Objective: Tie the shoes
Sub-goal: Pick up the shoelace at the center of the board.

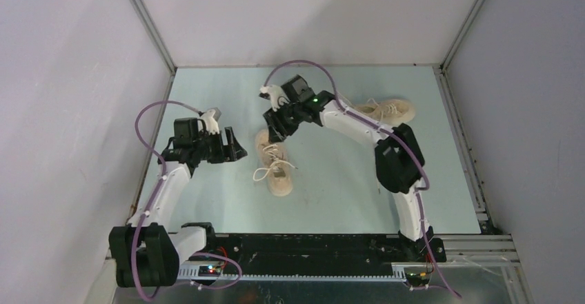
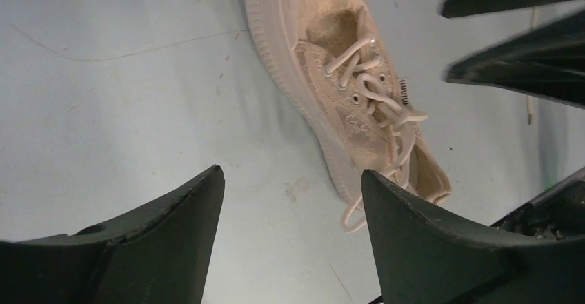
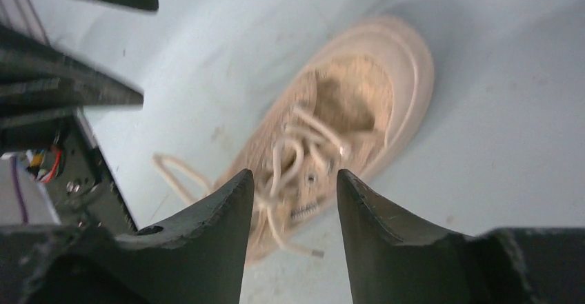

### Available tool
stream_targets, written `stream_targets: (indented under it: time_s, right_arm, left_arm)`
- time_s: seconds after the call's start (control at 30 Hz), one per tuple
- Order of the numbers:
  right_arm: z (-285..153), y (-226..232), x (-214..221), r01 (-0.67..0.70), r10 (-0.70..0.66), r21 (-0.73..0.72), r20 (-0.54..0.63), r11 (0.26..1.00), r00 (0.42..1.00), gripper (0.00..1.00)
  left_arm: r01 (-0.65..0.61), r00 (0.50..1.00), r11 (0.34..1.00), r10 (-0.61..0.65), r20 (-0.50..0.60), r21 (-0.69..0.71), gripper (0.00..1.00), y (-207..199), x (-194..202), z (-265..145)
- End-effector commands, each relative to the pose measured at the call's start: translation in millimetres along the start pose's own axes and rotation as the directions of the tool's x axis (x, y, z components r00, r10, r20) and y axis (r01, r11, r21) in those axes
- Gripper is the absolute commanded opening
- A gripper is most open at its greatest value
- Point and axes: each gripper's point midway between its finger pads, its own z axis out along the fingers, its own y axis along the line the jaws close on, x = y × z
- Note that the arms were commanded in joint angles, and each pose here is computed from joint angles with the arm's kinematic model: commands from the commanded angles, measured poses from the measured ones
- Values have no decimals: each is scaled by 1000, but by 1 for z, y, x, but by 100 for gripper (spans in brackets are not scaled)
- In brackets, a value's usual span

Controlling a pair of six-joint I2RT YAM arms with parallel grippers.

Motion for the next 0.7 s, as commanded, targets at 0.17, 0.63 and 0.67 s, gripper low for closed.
stream_targets:
  time_s: [0.17, 0.63, 0.67]
  right_arm:
    - [46, 12, 4, 62, -54, 94, -85, 994, 995, 49]
    - [51, 0, 22, 84, -55, 198, -149, 977, 987, 15]
    - [44, 1, 15, 81, -55, 206, -128, 975, 990, 12]
  left_arm:
    - [-6, 994, 996, -4, 111, 89, 77, -19, -11, -7]
    - [-123, 992, 969, 121, 21, 213, 81, -45, 18, -6]
    - [-151, 988, 960, 156, -4, 234, 83, -52, 27, -5]
